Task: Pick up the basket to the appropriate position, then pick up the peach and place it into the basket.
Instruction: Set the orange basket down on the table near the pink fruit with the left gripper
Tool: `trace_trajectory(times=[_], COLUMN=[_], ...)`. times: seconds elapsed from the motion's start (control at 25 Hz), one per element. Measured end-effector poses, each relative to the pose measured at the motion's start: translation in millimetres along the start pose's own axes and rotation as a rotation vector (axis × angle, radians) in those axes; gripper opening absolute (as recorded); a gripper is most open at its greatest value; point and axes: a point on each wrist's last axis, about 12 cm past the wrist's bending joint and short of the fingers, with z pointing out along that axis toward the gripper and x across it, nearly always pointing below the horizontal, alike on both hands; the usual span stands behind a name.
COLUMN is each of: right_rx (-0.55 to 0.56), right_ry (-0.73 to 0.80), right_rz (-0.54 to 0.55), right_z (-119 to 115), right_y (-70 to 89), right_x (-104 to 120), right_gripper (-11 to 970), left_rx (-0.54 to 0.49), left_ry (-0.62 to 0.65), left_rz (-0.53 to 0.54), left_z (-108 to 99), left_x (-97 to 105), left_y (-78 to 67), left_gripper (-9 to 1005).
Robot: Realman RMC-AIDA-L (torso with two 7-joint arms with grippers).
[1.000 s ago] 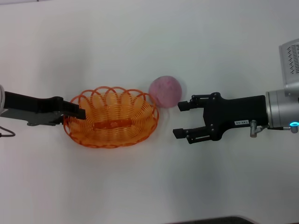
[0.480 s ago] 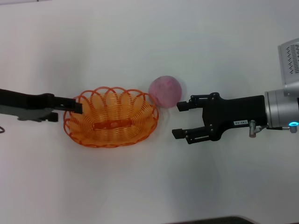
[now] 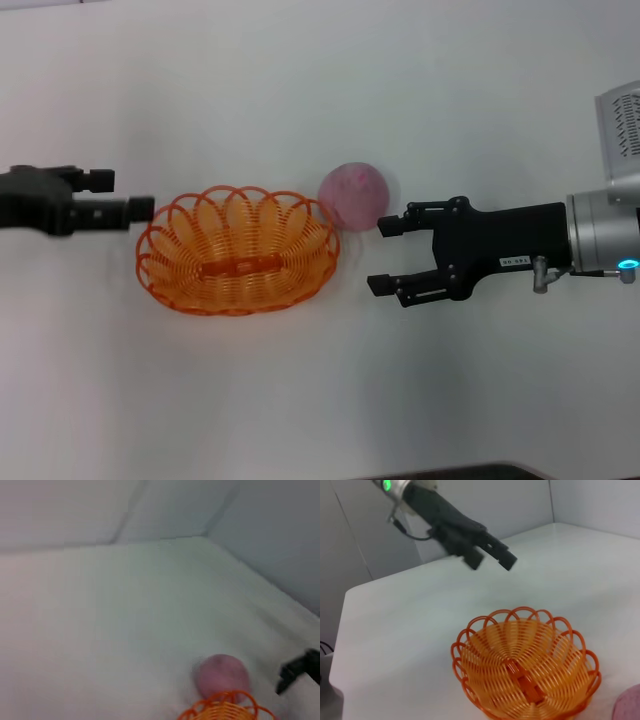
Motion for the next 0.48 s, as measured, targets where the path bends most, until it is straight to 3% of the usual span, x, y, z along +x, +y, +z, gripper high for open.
trace_trajectory(times=[0.08,0.2,0.48], right_rx=[-0.004,-0.005,-0.003], right_ry=[0.0,0.001,-0.005], right_rz=[0.0,-0.001,-0.002], right_z=[0.5,0.2,0.4], right_y=[-0.2,-0.6,-0.4], right_x=[-1.1,-1.5,-1.6], right_gripper=[839,839,840], left_rx=[0.001,-0.02,-0.013], left_ry=[-0.052,-0.113,-0.135], left_rz=[0.13,0.237,0.318], left_z=[-7.8,-16.0,-16.9], left_x=[12.5,27.5,68.7], left_y=[-2.9,-6.0,-23.3], left_gripper=[898,897,893])
